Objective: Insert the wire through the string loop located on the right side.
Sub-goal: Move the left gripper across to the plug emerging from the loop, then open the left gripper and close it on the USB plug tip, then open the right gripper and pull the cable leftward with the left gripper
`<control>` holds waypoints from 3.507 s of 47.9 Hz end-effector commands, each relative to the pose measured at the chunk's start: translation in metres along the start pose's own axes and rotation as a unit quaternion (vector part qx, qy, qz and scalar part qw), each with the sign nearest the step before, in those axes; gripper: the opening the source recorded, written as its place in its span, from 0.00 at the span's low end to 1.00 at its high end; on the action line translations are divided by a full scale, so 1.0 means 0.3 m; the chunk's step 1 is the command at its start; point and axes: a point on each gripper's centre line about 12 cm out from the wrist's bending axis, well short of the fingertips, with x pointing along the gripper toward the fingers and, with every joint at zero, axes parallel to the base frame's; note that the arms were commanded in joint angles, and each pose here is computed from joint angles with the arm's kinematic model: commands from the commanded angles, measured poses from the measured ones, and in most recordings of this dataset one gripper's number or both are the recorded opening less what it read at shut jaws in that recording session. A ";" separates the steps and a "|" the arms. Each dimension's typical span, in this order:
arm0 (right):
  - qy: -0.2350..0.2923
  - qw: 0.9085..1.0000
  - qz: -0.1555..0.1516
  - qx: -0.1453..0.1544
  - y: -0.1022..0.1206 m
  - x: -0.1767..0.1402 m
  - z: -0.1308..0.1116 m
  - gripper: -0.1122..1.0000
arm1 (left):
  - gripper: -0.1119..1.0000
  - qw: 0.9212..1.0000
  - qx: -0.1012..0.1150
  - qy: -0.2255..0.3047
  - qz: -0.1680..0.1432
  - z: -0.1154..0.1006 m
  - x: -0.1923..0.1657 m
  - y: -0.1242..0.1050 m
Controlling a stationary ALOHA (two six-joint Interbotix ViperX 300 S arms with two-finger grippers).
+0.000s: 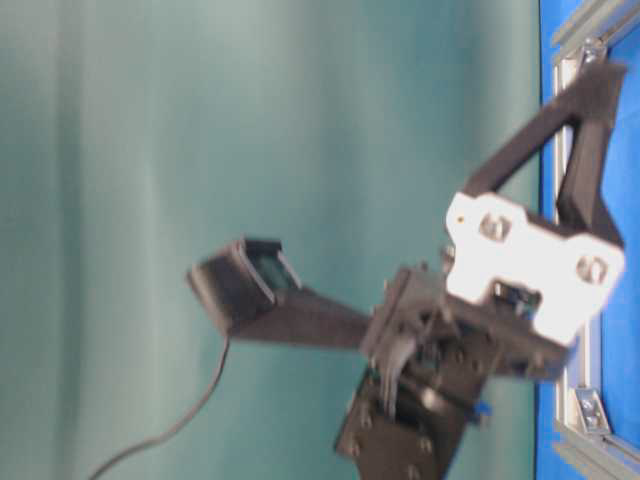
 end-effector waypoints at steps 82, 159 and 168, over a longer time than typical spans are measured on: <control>-0.017 1.000 0.002 -0.003 0.004 0.007 0.031 0.07 | 0.91 1.000 0.003 0.013 0.005 -0.039 0.111 0.017; -0.020 1.000 0.004 -0.004 0.008 0.010 0.040 0.07 | 0.17 1.000 0.010 0.029 0.005 -0.044 0.117 0.015; -0.019 1.000 0.004 -0.004 0.008 0.010 0.039 0.07 | 0.17 1.000 0.009 0.028 0.005 -0.042 0.118 0.015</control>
